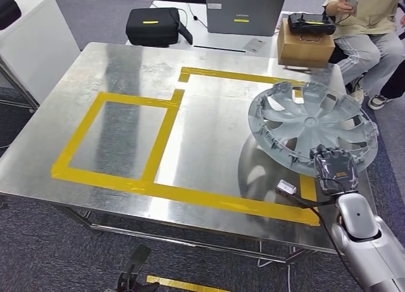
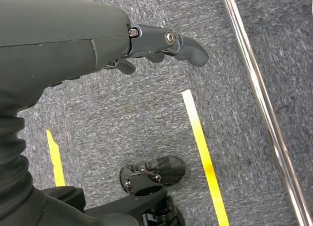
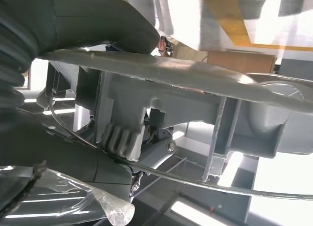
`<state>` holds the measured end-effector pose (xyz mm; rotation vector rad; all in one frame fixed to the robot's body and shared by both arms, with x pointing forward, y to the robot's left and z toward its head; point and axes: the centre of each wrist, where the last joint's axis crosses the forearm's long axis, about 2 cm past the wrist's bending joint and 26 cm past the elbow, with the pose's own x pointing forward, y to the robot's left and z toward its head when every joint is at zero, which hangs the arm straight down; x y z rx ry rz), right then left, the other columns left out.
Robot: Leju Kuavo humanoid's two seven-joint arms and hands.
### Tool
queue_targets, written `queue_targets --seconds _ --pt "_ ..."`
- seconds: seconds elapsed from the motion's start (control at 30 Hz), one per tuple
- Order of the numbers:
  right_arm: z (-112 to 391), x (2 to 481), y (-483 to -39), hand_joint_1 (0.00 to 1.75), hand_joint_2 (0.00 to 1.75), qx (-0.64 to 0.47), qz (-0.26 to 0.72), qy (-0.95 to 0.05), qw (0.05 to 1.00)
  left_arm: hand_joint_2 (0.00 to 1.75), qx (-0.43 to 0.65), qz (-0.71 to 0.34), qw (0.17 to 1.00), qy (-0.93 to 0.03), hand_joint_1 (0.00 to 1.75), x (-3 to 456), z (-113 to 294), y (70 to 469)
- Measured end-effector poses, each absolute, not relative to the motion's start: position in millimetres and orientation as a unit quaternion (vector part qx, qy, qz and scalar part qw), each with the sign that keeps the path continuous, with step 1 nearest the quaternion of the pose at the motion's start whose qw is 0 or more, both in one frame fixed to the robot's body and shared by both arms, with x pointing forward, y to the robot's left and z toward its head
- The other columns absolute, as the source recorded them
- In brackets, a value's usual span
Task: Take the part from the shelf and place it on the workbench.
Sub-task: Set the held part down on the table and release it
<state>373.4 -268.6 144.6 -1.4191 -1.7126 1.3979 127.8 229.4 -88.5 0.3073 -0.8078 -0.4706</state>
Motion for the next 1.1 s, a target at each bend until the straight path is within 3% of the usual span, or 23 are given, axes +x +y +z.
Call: queue_targets --seconds 1.1 --pt "167.6 390.9 -174.1 1.75 1.75 -0.475 0.553 -0.656 0.197 1.75 0.13 -0.245 0.878 -0.39 0.0 131.1 -86.1 217.5"
